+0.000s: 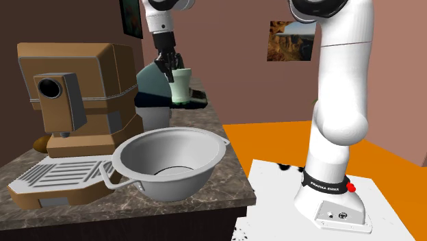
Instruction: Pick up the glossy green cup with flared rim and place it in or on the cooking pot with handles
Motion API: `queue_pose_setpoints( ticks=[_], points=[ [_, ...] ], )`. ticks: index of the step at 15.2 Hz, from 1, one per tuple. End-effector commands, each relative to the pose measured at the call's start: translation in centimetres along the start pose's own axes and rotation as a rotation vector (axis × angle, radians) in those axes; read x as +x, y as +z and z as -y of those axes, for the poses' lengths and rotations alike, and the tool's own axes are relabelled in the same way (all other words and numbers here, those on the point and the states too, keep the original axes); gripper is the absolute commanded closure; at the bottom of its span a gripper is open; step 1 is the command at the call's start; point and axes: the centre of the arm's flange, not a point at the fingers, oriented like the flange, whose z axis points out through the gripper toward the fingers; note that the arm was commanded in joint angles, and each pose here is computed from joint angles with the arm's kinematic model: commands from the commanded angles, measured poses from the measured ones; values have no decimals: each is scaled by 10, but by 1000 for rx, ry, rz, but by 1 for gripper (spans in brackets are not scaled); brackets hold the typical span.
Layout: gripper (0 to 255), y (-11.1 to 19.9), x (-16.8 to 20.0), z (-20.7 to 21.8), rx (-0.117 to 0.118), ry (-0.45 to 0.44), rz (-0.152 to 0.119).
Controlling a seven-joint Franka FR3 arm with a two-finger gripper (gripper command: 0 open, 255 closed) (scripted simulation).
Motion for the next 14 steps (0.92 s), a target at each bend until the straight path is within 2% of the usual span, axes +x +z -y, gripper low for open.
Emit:
queue_pose_setpoints(
  ticks=[1,14],
  points=[
    [255,-7,-10,17,0,0,0],
    [255,-51,-90,163,0,0,0]
  ],
)
